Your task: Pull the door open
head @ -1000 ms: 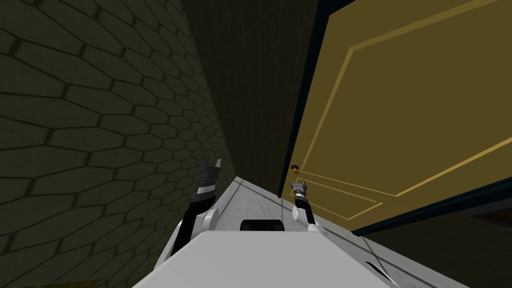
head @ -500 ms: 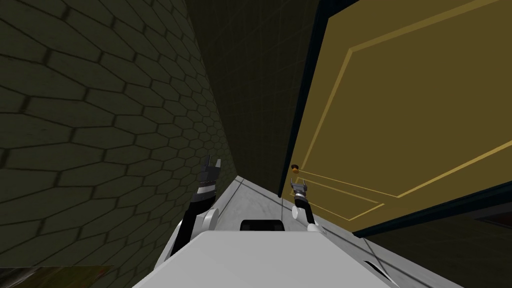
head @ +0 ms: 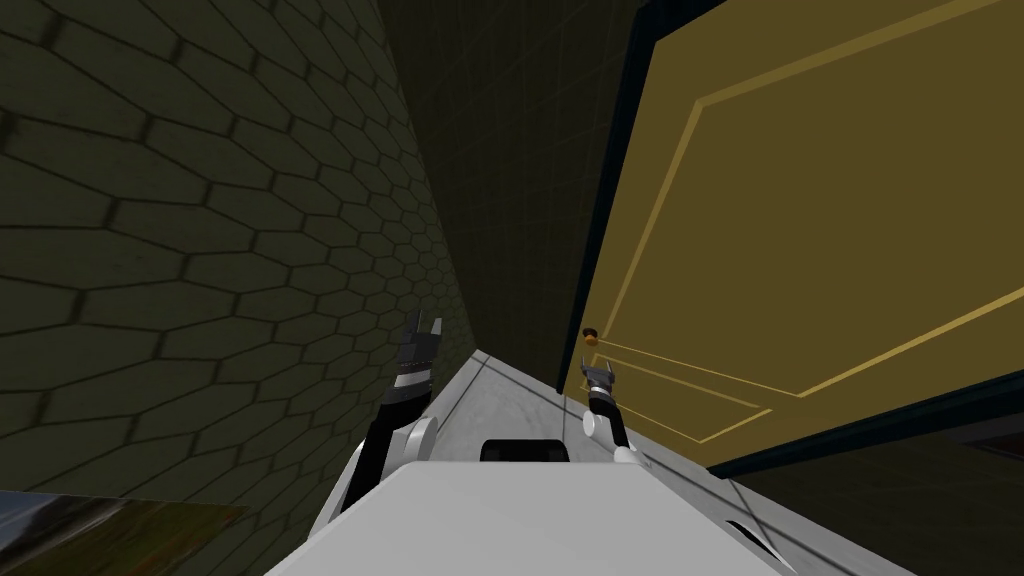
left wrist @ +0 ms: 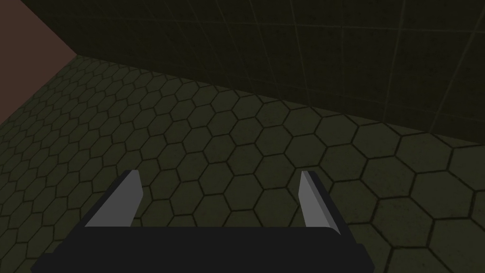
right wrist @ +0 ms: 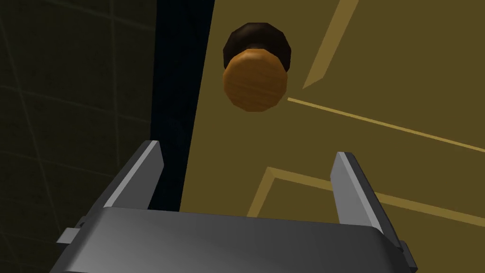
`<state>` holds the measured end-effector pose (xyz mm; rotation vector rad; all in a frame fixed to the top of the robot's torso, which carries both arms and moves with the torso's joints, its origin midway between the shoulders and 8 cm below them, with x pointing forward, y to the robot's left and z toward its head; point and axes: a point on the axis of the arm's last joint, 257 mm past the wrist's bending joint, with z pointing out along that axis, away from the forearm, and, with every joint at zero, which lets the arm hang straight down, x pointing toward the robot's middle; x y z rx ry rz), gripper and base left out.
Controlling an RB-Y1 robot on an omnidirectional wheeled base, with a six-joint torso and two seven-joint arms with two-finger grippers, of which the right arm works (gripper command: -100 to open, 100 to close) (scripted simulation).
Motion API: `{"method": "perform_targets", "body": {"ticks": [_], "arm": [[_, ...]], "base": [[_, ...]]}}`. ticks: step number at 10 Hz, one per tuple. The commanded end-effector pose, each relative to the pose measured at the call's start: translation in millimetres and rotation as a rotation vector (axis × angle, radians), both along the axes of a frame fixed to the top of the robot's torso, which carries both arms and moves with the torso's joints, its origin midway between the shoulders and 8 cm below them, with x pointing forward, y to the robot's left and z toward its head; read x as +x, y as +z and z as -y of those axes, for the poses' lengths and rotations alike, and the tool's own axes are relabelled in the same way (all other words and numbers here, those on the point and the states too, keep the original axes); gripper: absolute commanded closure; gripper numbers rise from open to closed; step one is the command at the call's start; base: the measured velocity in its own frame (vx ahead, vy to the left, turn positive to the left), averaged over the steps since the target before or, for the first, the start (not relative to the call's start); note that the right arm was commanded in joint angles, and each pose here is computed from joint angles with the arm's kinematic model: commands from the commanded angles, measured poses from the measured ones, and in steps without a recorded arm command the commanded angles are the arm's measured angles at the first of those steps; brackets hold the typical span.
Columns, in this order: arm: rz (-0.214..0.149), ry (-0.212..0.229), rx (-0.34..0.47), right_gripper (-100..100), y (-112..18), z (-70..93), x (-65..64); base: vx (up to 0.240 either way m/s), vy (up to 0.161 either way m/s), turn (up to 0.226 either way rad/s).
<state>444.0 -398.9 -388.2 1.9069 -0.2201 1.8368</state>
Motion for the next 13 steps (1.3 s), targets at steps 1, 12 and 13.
{"method": "perform_targets", "body": {"ticks": [1, 12, 13], "arm": [[0.023, -0.006, 0.053, -100, -0.7, 0.5, -0.3], [0.086, -0.043, 0.199, -100, -5.6, 34.2, -17.1], [0.086, -0.047, 0.199, -100, -5.8, 40.9, -20.5]], "base": [[-0.028, -0.009, 0.054], [0.028, -0.008, 0.036], [0.146, -0.011, 0.056]]}}
